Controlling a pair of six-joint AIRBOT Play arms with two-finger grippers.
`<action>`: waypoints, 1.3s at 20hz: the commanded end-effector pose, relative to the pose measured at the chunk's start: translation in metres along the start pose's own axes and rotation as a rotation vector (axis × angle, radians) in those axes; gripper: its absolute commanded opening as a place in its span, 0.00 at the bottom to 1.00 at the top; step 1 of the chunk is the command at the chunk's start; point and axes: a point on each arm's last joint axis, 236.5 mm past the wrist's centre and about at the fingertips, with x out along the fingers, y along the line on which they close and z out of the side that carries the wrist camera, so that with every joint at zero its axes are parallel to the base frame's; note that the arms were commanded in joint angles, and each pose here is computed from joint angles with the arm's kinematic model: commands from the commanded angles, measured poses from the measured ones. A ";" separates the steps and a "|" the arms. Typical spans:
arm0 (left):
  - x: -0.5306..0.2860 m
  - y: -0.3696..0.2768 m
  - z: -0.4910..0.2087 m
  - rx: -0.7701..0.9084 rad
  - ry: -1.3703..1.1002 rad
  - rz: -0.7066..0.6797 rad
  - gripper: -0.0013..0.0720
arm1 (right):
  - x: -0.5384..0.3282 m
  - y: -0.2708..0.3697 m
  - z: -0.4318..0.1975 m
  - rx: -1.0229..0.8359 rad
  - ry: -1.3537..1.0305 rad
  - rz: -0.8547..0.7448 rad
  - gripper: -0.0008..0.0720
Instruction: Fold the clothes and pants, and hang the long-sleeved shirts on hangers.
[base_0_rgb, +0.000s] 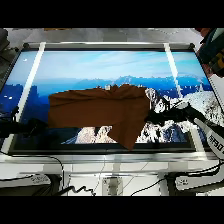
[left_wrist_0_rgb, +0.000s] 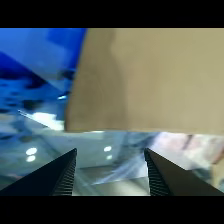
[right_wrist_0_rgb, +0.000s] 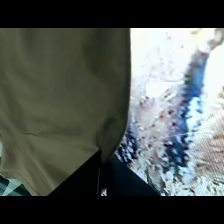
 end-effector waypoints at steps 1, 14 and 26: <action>0.001 0.019 0.002 0.022 -0.004 0.082 0.70 | 0.000 0.001 -0.001 -0.006 0.005 0.003 0.03; 0.048 -0.001 0.020 0.102 0.007 0.097 0.04 | -0.001 0.002 -0.002 -0.012 0.009 0.006 0.03; -0.158 -0.249 0.095 0.561 -0.592 -0.218 0.03 | -0.207 0.178 0.034 -0.577 -0.517 0.091 0.03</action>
